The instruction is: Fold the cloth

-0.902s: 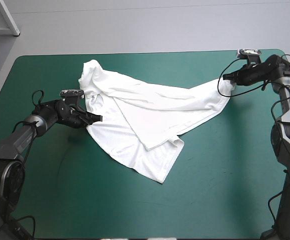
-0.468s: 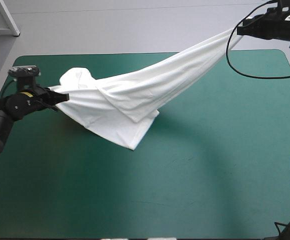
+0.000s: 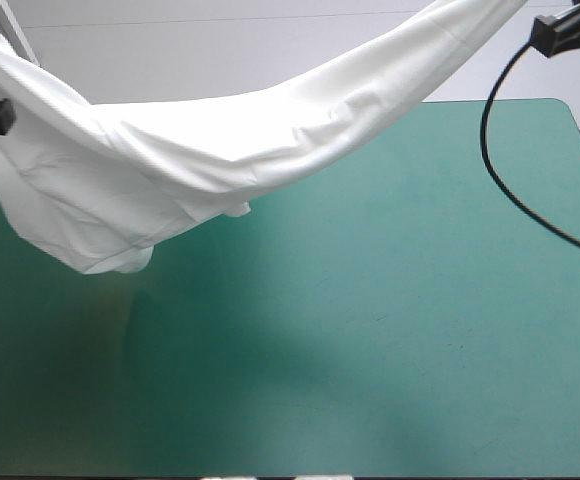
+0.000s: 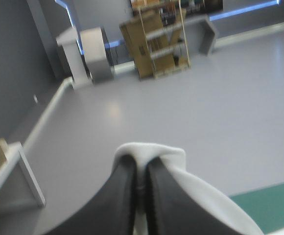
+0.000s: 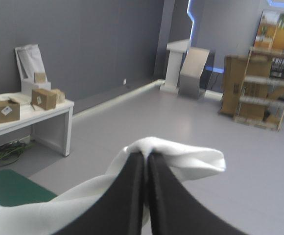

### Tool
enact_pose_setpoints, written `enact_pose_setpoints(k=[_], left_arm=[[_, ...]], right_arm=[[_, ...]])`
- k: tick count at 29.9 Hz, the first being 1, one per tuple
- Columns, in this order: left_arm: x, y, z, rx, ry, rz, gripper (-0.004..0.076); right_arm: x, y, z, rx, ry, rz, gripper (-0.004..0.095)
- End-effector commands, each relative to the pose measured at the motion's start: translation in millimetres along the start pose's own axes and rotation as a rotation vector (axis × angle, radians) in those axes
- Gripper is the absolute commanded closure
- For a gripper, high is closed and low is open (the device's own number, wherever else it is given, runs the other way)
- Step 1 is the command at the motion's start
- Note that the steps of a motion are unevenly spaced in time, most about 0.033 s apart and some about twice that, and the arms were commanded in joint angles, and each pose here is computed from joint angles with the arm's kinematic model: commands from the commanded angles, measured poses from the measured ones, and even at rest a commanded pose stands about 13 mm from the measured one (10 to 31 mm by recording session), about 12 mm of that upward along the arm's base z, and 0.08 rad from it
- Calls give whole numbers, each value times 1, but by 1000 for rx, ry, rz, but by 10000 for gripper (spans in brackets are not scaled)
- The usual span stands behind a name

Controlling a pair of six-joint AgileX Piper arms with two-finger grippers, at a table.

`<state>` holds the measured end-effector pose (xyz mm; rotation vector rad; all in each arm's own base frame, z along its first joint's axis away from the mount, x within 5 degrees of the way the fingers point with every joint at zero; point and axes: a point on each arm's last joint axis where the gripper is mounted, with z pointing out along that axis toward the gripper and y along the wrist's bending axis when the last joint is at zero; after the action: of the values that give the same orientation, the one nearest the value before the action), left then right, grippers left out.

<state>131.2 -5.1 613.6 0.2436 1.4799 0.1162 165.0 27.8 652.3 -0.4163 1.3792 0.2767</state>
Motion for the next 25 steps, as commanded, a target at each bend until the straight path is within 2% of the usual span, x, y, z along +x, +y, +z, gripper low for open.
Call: enact_pose_setpoints(k=[1,7,12,17,22,25], left_arm=[[-46,1,-54,-46,-210,44,705],[-73,-2,-104,-78,-345,86,705],[-73,-6,-103,-37,-342,89,705],[-47,-7,-50,67,-173,32,705],[22,-19,42,267,97,-76,705],[73,-28,89,353,225,-158,705]], right_arm=[[-35,29,-49,37,-162,-75,920],[-56,68,-109,68,-230,-173,920],[-59,82,-134,102,-225,-196,920],[-38,68,-109,67,-84,-125,920],[19,35,-58,37,174,-2,919],[71,15,-29,47,305,95,919]])
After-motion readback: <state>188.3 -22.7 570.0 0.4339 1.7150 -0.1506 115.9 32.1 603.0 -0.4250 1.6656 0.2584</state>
